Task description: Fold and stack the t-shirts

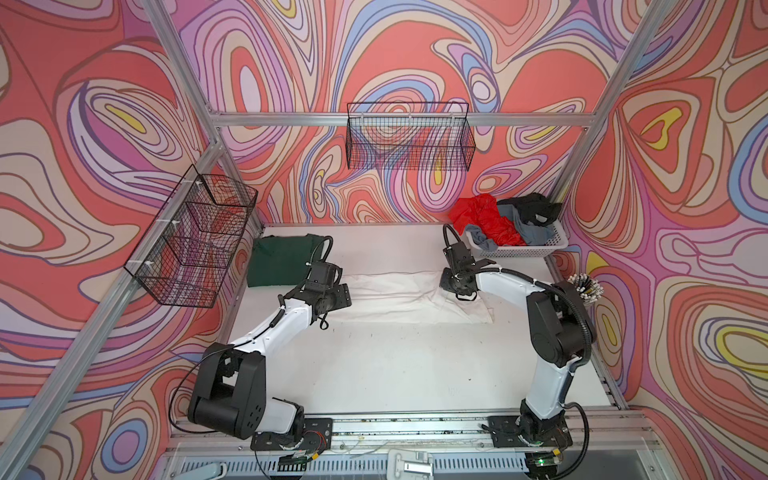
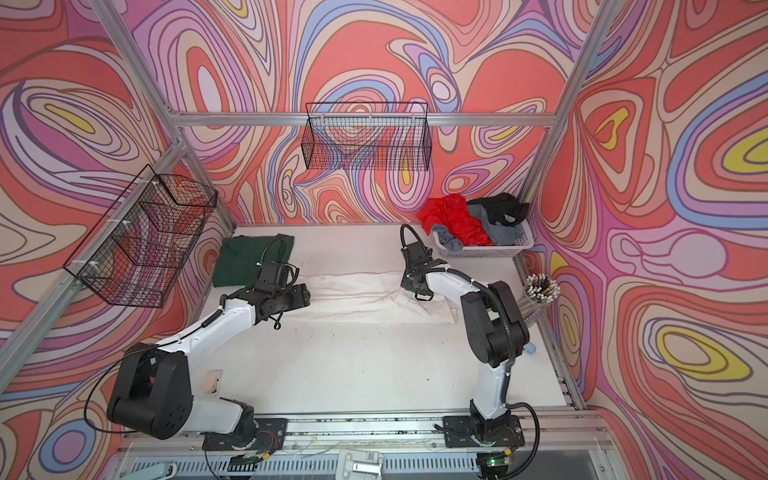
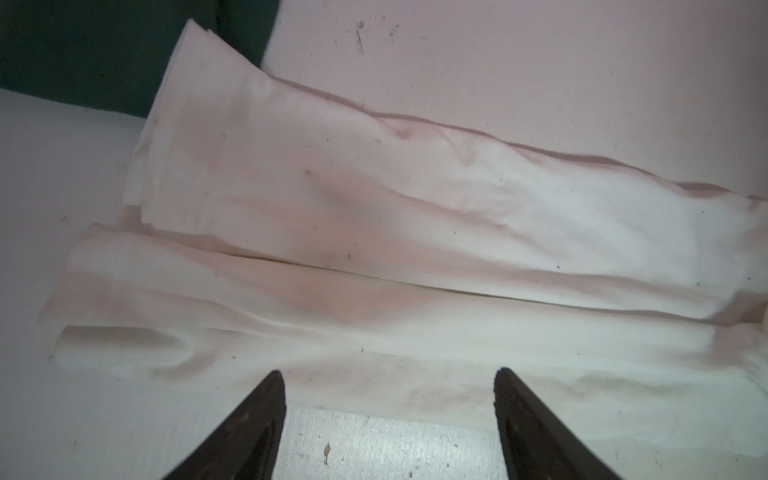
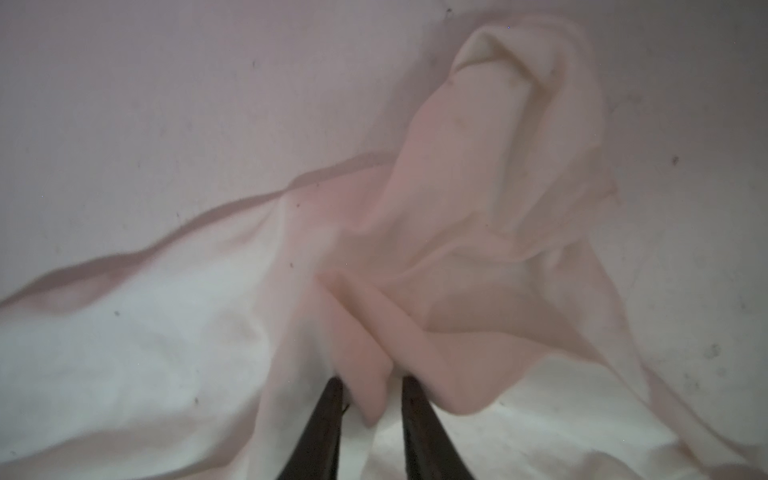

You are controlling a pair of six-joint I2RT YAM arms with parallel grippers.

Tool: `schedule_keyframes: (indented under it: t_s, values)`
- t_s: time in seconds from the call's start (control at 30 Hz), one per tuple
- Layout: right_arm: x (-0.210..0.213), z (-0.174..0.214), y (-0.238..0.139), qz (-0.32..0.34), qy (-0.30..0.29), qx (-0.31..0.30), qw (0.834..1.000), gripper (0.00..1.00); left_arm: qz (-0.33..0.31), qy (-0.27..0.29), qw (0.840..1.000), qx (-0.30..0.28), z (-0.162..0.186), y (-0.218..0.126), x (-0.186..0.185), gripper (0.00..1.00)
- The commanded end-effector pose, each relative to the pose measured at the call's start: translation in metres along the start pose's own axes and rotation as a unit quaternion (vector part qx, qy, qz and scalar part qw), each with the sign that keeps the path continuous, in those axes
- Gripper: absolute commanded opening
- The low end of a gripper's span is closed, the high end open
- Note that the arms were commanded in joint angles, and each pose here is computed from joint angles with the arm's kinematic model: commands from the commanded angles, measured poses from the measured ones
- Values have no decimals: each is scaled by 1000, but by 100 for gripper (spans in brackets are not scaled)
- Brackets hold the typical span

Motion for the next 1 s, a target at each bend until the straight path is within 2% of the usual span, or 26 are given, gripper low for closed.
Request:
schedule_keyframes:
  t_s: [0.0, 0.1, 0.27, 0.5, 0.6, 0.8, 0.97]
  values:
    - [7, -13, -2, 8, -20, -24, 999, 61, 2, 5, 1000, -12, -6, -2, -3, 79]
    - [7, -27, -1, 7, -21, -35, 999, 69, 7, 5, 1000, -12, -7, -1, -4, 79]
    - [-6, -48, -5, 20, -6, -45, 999, 70, 15, 4, 1000, -10, -8, -1, -5, 79]
    - [-19, -46, -49, 16, -9, -51, 999, 69, 67, 6, 997, -38, -14, -24, -22, 81]
    - [-29, -30, -60, -3, -6, -27, 1000, 66, 99, 19, 994, -50, -17, -33, -42, 83]
    - [-56, 11, -54, 9, -12, 28, 999, 57, 148, 54, 986, -59, -27, -32, -89, 86]
    - [-56, 35, -48, -16, -27, 54, 998, 38, 173, 70, 981, -52, -32, -27, -114, 95]
Point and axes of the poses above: each gripper's point midway between its finger pads, its own y axis out along the fingers, its own x axis along the line the jaws close on, z = x × y, the point moved 9 cm from there along -y, back along the fingers, and after that the axes turned 9 degrees about y, right-handed, at the moved point
